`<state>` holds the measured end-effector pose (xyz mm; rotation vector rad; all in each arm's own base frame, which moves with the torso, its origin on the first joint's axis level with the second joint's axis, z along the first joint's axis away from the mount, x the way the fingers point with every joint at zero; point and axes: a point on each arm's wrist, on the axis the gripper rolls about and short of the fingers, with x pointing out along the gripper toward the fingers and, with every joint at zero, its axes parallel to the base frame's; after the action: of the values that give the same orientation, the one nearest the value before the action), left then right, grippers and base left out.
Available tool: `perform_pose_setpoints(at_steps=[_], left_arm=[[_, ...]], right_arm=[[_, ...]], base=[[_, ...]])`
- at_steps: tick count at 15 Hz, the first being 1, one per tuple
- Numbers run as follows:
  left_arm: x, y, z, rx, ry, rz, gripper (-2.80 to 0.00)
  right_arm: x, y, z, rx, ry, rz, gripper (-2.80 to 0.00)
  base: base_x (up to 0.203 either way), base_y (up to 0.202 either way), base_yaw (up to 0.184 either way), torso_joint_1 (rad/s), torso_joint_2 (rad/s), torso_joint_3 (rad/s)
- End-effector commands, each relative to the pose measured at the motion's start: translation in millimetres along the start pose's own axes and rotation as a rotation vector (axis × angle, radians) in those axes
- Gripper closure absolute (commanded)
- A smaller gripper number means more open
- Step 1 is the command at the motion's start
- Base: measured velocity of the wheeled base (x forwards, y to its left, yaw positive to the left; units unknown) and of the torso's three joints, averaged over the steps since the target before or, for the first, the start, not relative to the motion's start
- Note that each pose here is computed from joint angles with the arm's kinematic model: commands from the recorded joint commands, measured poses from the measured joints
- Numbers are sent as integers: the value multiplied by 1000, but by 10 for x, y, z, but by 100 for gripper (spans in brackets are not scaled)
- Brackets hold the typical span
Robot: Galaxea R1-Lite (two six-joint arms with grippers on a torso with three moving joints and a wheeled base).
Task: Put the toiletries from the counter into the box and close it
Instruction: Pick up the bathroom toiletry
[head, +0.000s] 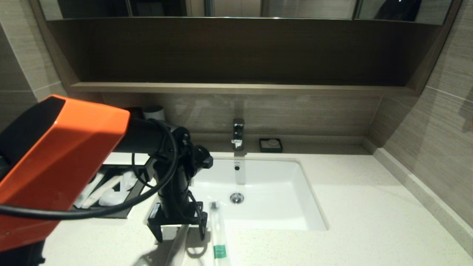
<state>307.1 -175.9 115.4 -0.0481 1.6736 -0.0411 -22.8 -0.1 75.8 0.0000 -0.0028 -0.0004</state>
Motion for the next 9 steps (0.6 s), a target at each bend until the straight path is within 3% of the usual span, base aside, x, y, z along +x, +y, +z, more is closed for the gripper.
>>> perform_pose_setpoints(at_steps=[1,2,3,9], left_arm=[[21,7,3,-6,12,6,-280],[21,7,3,-6,13,5,-280],[20,11,6,-8,12,5,0],[13,15,-3,-8,12,5,0]], right_arm=[[1,0,-4,0,1,0,0],[1,0,-4,0,1,0,0],[1,0,-4,0,1,0,0],[1,0,-4,0,1,0,0]], base=[[0,0,0,0,0,0],[0,0,0,0,0,0],[0,0,0,0,0,0],[0,0,0,0,0,0]])
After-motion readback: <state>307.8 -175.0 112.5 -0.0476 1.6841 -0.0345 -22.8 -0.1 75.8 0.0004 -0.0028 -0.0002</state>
